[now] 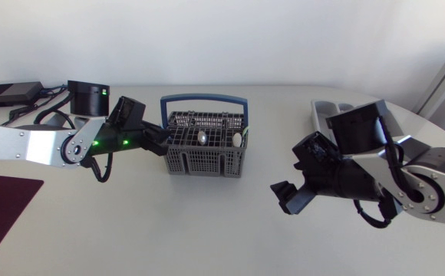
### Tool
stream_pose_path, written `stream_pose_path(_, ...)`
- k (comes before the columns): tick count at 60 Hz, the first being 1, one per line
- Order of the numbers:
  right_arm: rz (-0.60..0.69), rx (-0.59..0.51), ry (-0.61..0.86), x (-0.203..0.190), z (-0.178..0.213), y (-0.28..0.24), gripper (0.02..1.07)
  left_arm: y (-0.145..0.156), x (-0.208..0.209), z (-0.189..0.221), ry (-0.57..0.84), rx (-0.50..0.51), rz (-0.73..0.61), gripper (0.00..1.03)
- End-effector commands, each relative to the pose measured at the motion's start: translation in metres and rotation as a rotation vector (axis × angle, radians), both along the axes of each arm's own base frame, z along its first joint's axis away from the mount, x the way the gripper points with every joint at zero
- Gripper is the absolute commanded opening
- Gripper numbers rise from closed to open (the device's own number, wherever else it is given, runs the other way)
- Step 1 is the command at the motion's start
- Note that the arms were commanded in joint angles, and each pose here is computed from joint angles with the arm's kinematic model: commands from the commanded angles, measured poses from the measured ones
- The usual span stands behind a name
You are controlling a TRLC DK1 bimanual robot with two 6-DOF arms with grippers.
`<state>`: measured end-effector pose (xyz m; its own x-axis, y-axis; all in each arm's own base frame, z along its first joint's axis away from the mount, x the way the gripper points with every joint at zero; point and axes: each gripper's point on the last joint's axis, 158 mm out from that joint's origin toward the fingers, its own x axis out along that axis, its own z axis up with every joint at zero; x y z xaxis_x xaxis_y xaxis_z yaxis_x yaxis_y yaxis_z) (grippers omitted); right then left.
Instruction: Transfer all utensils from the basket to the drawer tray.
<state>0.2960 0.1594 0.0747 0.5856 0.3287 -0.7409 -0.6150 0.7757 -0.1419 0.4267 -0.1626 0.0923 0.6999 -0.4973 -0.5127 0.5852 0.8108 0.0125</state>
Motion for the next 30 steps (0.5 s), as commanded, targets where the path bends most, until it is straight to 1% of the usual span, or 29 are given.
stream_pose_path(1, 0.016, -0.009, -0.012, 0.002, 0.000, 0.004, 1.02, -0.006, 0.007, 0.006, -0.030, 0.004, -0.022, 0.05)
stream_pose_path(12, 0.028, -0.014, -0.011, -0.001, 0.000, 0.007, 1.02, -0.007, 0.005, 0.011, -0.038, -0.006, -0.030, 0.04)
stream_pose_path(30, 0.042, -0.021, -0.017, -0.004, 0.003, 0.012, 1.02, -0.006, 0.002, 0.044, -0.084, -0.033, -0.037, 0.04)
